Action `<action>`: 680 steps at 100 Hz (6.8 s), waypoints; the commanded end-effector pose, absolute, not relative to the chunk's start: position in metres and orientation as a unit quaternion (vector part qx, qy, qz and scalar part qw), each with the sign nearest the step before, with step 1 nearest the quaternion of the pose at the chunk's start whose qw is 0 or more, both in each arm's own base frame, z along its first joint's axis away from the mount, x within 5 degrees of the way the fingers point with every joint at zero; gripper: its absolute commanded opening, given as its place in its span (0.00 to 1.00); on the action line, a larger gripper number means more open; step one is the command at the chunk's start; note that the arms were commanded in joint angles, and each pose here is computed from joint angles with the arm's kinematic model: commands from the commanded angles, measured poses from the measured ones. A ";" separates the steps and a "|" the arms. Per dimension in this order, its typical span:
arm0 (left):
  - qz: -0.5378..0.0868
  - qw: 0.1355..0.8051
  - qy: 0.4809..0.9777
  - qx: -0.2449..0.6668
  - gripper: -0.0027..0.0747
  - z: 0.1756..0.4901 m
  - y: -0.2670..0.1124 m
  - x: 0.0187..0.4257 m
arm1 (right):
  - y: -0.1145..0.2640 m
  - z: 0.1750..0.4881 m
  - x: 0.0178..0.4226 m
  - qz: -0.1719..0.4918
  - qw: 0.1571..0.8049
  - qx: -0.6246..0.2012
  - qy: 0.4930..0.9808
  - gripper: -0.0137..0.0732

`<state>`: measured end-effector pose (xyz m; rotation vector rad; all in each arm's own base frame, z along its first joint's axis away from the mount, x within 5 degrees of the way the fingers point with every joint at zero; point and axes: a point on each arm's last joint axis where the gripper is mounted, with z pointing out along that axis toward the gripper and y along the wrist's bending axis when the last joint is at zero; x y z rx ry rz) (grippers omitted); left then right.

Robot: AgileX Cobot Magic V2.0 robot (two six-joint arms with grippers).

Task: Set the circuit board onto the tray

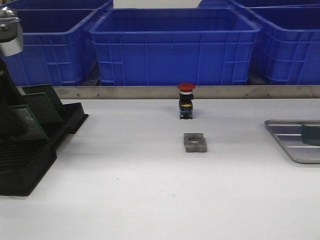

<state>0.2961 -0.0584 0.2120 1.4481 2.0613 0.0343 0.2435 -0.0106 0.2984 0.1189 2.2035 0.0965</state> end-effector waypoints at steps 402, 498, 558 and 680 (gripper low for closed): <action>-0.099 0.476 0.648 0.586 0.71 0.317 -0.150 0.214 | 0.179 0.257 0.236 0.145 0.425 -0.333 0.829 0.08; -0.098 0.477 0.648 0.586 0.71 0.318 -0.150 0.214 | -0.021 0.203 0.303 0.084 0.320 0.068 0.941 0.15; -0.095 0.485 0.657 0.570 0.71 0.319 -0.149 0.216 | -0.020 0.263 0.282 0.048 0.424 0.028 0.904 0.69; -0.029 0.687 0.711 0.149 0.01 0.324 -0.027 0.118 | 0.015 0.302 0.083 0.029 0.686 -0.091 0.722 0.09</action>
